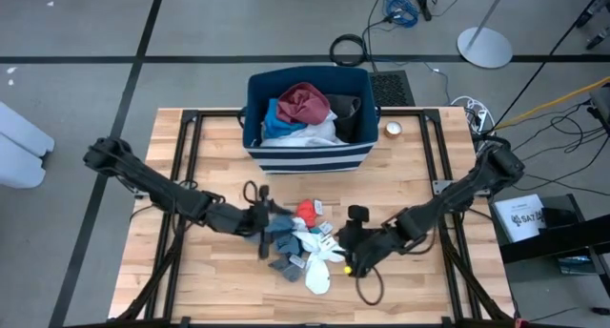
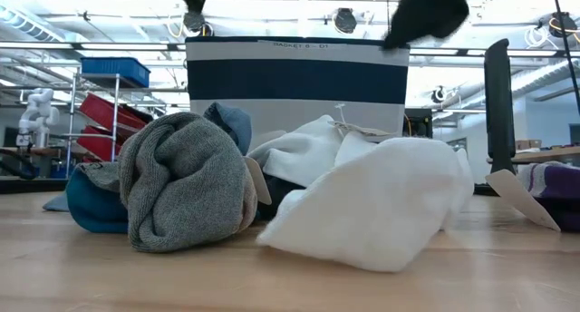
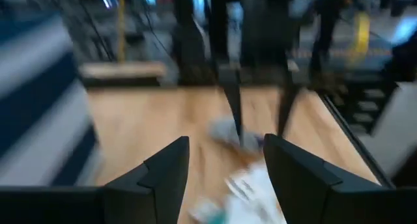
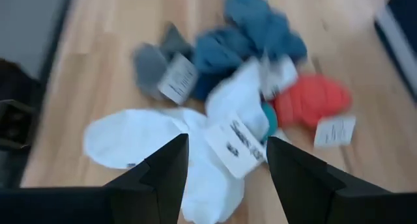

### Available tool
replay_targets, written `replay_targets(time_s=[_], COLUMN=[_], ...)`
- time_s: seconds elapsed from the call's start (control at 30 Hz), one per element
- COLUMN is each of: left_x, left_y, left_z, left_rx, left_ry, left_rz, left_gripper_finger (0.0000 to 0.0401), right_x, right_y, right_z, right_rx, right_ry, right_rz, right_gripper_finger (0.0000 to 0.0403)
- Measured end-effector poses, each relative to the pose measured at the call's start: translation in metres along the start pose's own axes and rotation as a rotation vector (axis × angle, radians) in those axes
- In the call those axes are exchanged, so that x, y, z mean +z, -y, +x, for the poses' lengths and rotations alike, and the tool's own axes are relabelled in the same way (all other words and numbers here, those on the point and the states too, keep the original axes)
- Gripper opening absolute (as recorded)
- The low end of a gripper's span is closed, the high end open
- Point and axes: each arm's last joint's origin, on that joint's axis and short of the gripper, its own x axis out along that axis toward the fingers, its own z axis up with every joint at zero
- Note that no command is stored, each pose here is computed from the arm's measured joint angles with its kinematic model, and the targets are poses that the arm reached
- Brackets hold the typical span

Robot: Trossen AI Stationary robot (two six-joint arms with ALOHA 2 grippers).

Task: Sort clothes
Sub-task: Put the white pair of socks into the blue laundry organizer

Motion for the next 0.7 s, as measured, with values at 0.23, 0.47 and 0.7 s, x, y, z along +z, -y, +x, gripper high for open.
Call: replay_targets(time_s=[0.23,0.47,0.7], left_x=[0.010,0.009,0.009], left_y=[-0.008,-0.008,-0.008], left_z=[-0.003,-0.003,-0.003], left_rx=[-0.103,-0.116,-0.117], left_ry=[0.040,0.035,0.035], left_rz=[0.053,0.078,0.077], left_gripper_finger=[0.0208,0.0208,0.0208], right_x=[-0.021,-0.035,-0.047], right_y=[-0.007,-0.016,-0.009], right_z=[0.042,0.073,0.092], right_rx=[-0.029,0.009,-0.062], right_ry=[-0.133,-0.186,-0.242], right_rz=[0.206,0.283,0.311], right_gripper_finger=[0.0194,0.0194,0.0194])
